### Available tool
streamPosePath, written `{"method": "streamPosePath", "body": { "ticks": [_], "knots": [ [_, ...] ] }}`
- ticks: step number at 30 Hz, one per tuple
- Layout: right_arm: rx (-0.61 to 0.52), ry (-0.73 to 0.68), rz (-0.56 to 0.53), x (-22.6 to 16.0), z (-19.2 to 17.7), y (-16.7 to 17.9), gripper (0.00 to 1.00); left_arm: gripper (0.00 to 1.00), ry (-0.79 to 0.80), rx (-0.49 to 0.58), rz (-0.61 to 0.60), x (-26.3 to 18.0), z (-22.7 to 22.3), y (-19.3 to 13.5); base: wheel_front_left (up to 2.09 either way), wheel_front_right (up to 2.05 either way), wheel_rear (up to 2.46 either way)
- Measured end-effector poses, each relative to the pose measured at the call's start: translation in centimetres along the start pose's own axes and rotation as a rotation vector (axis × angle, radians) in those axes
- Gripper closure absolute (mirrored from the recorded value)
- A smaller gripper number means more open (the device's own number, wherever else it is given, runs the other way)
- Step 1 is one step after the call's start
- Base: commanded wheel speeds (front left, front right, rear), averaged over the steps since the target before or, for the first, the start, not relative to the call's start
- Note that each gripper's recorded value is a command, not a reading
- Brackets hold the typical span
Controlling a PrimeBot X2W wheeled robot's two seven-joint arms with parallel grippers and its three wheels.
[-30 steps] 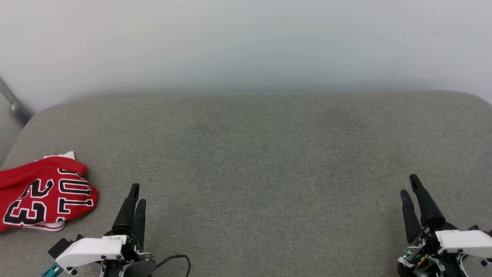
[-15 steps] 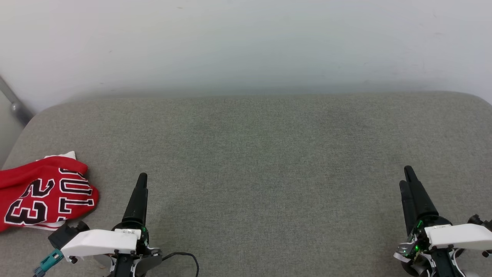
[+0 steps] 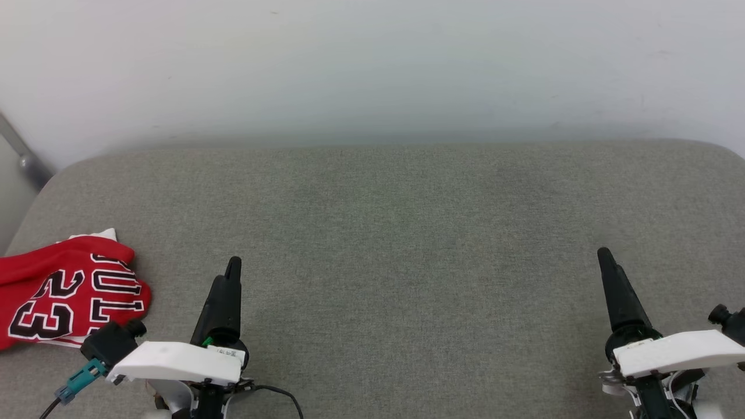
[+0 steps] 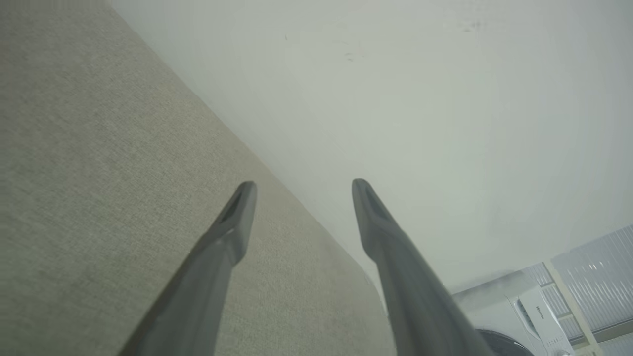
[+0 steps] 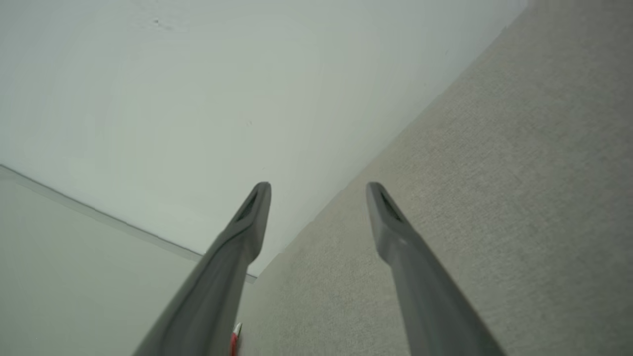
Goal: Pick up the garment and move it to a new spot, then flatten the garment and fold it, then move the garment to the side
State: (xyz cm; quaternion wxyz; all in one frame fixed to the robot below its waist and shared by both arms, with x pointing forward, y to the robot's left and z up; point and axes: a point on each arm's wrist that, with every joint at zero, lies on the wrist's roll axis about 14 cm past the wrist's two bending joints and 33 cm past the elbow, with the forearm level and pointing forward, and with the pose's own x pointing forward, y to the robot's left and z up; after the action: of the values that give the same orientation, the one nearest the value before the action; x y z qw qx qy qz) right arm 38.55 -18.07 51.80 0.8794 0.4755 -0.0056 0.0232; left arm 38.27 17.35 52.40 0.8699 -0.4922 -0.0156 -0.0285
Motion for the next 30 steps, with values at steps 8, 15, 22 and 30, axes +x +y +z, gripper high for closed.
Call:
{"method": "streamPosePath", "body": {
  "ticks": [8, 15, 22, 30],
  "knots": [
    [-0.183, 0.027, 0.037, 0.1, -0.6, 1.1, 0.00, 0.00, -0.021, 0.176, -0.029, 0.1, 0.5, -0.8, 0.00, 0.00, 0.00],
    [-0.316, 0.033, 0.063, 0.1, -0.9, 1.8, 0.00, 0.00, -0.013, 0.318, -0.038, -0.1, 0.3, -0.8, 0.00, 0.00, 0.00],
    [-0.448, 0.040, 0.073, 0.1, -0.7, 2.2, 0.00, 0.00, -0.003, 0.466, -0.038, -0.3, 0.3, -0.5, 0.00, 0.00, 0.00],
    [-0.572, 0.030, 0.087, -0.1, -0.6, 2.7, 0.00, 0.00, 0.004, 0.589, -0.045, -0.3, 0.2, -0.5, 0.00, 0.00, 0.00]
  ]
}}
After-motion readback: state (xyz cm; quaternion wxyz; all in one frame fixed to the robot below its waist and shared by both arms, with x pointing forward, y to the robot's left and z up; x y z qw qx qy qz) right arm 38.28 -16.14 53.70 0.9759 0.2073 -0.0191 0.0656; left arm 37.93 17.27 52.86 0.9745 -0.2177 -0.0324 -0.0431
